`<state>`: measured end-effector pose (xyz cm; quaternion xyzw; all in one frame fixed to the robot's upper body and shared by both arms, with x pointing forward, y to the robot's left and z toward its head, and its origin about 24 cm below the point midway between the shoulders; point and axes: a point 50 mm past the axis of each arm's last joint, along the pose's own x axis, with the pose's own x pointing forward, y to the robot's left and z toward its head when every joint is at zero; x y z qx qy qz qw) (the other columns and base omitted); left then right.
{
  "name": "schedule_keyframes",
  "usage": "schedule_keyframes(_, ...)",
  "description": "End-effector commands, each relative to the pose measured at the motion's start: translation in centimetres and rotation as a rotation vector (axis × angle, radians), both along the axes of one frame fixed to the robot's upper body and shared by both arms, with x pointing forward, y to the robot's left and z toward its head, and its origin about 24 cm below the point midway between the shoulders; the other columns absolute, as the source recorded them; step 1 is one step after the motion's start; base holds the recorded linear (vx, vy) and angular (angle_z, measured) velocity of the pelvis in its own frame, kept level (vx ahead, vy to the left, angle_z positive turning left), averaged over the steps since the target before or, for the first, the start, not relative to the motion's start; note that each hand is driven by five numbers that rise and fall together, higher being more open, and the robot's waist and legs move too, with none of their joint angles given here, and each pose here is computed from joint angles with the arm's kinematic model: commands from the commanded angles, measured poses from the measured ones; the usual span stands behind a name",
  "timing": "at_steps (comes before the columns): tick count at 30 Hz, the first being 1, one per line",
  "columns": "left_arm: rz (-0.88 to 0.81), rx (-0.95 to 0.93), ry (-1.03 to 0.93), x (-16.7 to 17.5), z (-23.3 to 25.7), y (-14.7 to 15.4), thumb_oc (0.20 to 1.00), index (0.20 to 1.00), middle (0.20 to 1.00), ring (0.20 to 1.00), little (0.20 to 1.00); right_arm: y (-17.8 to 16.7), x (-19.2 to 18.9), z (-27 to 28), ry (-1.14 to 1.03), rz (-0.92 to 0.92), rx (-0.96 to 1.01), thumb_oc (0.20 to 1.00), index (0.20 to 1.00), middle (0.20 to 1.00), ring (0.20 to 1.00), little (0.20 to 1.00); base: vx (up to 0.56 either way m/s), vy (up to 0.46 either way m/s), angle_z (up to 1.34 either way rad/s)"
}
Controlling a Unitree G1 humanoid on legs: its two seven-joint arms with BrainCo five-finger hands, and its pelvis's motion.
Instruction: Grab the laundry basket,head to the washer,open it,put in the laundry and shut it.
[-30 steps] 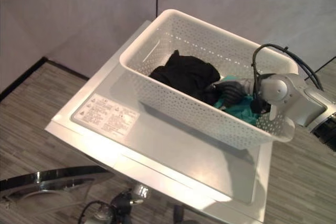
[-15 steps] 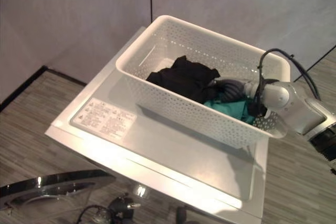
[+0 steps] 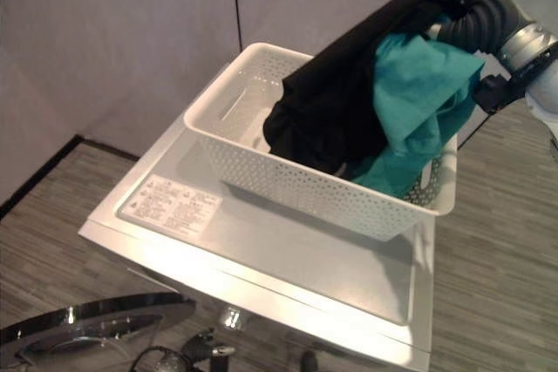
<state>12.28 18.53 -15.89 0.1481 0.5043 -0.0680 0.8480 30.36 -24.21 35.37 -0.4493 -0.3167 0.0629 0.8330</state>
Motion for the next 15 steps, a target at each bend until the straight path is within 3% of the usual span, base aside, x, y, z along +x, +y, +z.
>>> schedule_keyframes(1, -0.061, 0.073, 0.036, -0.2, -0.2, 0.6, 1.000, 1.000, 1.000, 1.000, 1.000, 0.4, -2.8, 6.4, -0.339, 0.062, 0.180, 0.200, 0.200, 0.200, 0.200, 0.200, 0.02, 0.007, -0.11)
schedule_keyframes(9, -0.068, 0.074, 0.041, -0.4, -0.3, 0.3, 1.000, 1.000, 1.000, 1.000, 1.000, 1.2, -2.2, 5.5, -0.318, 0.086, 0.172, 0.200, 0.200, 0.200, 0.200, 0.200, 0.00, 0.001, -0.01)
schedule_keyframes(15, -0.091, 0.050, 0.058, -0.9, -0.5, -0.4, 1.000, 1.000, 1.000, 1.000, 1.000, 3.2, 1.4, 0.1, -0.073, 0.046, 0.000, 0.200, 0.200, 0.200, 0.200, 0.200, 0.00, 0.000, 0.00)
